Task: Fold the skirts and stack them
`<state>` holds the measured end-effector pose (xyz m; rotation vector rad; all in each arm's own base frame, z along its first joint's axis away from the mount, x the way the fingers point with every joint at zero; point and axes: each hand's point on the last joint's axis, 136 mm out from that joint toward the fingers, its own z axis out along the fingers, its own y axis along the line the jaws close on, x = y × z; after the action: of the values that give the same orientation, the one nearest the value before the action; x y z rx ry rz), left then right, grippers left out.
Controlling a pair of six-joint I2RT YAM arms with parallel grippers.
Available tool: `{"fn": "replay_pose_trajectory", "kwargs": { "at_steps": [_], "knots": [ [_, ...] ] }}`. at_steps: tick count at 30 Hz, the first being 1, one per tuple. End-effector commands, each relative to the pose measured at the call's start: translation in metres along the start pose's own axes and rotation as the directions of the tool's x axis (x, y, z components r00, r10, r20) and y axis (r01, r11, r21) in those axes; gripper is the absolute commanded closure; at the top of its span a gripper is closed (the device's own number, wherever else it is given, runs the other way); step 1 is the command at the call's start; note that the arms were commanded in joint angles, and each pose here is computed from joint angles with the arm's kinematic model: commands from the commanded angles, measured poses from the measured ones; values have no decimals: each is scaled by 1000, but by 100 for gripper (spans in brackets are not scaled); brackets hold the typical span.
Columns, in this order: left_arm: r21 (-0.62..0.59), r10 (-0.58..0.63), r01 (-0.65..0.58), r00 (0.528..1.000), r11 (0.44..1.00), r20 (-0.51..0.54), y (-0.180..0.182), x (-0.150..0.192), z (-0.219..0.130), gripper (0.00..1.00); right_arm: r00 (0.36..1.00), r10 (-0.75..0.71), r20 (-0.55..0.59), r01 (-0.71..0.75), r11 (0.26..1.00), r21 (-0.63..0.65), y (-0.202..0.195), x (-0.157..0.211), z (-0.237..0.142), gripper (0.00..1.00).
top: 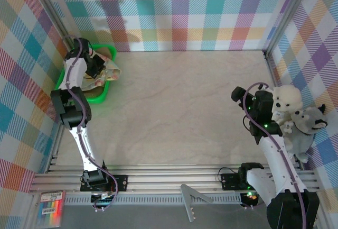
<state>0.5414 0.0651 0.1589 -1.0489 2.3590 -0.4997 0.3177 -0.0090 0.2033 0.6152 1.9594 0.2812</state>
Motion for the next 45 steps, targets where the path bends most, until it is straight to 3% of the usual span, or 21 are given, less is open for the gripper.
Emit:
{"fn": "replay_pose_trajectory", "kwargs": {
  "at_steps": [1, 5, 11, 18, 24, 25, 26, 27, 31, 33, 35, 39, 42, 45],
  "knots": [
    [294, 40, -56, 997, 954, 59, -72, -1, -74, 100, 993, 90, 77, -93, 995, 36, -13, -5, 0, 1],
    [303, 183, -205, 978, 931, 99, -105, 36, -108, 100, 977, 173, 124, -178, 984, 26, -18, -6, 5, 1],
    [349, 398, -389, 916, 852, 49, -152, 135, -120, 100, 980, 171, 100, -167, 985, -48, -3, -6, 9, 1],
    [389, 521, -441, 844, 809, -127, -182, 274, -70, 100, 989, 147, 35, -145, 988, -61, 4, 3, 16, 1],
    [359, 627, -527, 729, 770, -274, -201, 405, -4, 98, 994, 102, -44, -106, 987, -122, 24, 4, 22, 1],
    [377, 634, -523, 716, 765, -293, -207, 420, 1, 88, 994, 89, -60, -96, 987, -131, 28, 4, 23, 1],
    [408, 643, -513, 700, 755, -310, -216, 435, 2, 69, 994, 73, -81, -83, 987, -136, 30, 5, 24, 1],
    [435, 652, -505, 688, 745, -319, -226, 444, 0, 57, 993, 55, -105, -71, 986, -150, 35, 7, 24, 1],
    [451, 668, -523, 696, 723, -264, -241, 436, -16, 35, 980, -8, -199, -34, 978, -205, 48, 20, 28, 1],
    [419, 676, -558, 703, 716, -221, -235, 419, -26, 28, 970, 0, -244, -58, 972, -230, 53, 29, 31, 1],
    [355, 663, -579, 726, 734, -186, -220, 394, -32, 12, 952, 17, -305, -97, 964, -249, 61, 45, 34, 1],
    [217, 588, -556, 799, 802, -127, -170, 336, -37, 3, 907, -22, -420, -91, 965, -246, 85, 99, 34, 1],
    [97, 527, -519, 842, 850, -113, -127, 300, -36, 2, 871, -189, -455, 32, 943, -330, 114, 142, 26, 1],
    [0, 455, -460, 879, 888, -141, -85, 276, -29, 1, 790, -400, -464, 164, 868, -469, 146, 182, 14, 1]
  ]
}}
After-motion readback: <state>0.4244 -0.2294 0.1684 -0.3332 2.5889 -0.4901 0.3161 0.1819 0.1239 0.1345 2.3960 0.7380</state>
